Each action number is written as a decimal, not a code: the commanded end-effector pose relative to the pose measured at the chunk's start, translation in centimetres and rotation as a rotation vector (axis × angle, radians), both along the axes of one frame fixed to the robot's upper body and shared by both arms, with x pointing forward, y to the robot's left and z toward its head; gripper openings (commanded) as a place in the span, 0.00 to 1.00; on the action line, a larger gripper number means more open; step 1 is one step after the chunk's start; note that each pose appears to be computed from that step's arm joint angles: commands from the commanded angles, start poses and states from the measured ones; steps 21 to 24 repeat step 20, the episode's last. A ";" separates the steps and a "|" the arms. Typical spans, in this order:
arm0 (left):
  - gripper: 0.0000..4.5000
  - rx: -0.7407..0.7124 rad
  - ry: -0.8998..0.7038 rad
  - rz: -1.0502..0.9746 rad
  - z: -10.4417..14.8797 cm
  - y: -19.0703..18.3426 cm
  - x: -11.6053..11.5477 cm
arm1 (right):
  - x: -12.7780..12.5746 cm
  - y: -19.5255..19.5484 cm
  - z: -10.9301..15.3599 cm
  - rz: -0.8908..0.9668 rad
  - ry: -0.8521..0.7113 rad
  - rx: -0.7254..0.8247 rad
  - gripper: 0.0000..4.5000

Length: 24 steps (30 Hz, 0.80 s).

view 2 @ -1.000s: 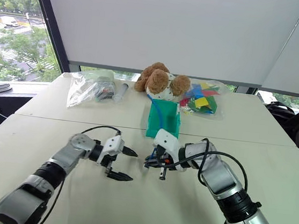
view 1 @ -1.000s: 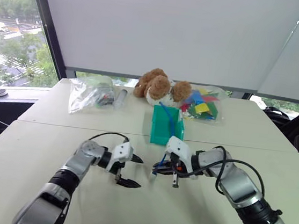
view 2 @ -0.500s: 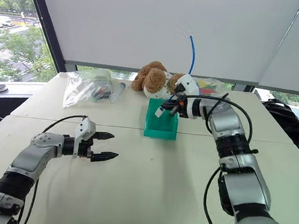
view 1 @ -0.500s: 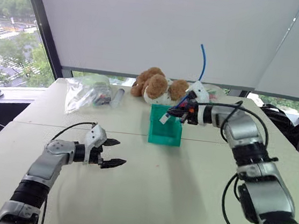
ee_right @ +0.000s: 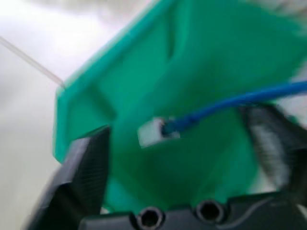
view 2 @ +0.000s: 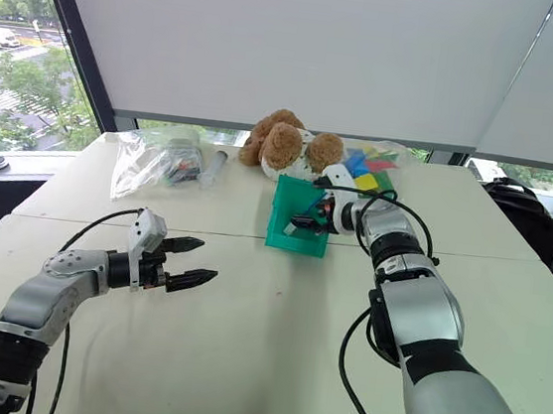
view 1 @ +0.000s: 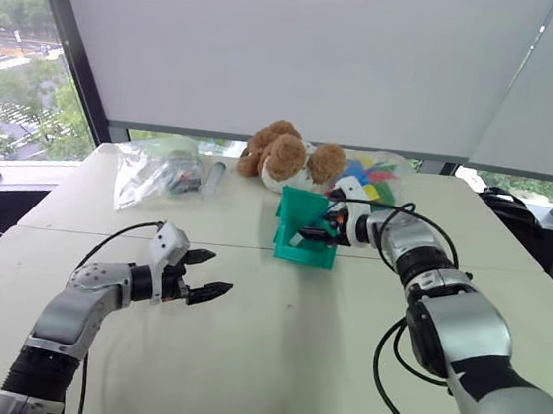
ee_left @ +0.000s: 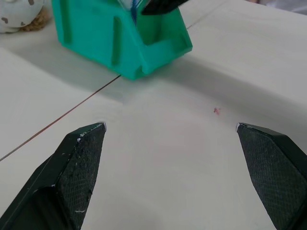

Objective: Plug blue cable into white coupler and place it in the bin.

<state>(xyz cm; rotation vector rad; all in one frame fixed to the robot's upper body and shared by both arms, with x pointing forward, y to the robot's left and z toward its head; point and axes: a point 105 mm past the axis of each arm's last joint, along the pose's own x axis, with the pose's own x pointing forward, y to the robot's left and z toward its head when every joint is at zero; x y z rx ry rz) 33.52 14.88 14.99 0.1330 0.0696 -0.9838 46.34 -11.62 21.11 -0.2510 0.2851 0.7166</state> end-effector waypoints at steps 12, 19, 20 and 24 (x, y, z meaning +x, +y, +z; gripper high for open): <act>1.00 -0.003 -0.055 -0.005 2.5 0.2 0.6 | -6.1 -4.9 8.1 0.125 -0.229 0.092 0.99; 1.00 -0.015 -0.073 0.009 4.3 1.2 0.3 | -15.5 -5.4 3.0 0.203 -0.134 0.063 0.99; 1.00 -0.012 -0.068 0.012 4.3 1.4 0.1 | -16.1 -5.4 2.6 0.192 -0.128 0.064 0.99; 1.00 -0.012 -0.068 0.012 4.3 1.4 0.1 | -16.1 -5.4 2.6 0.192 -0.128 0.064 0.99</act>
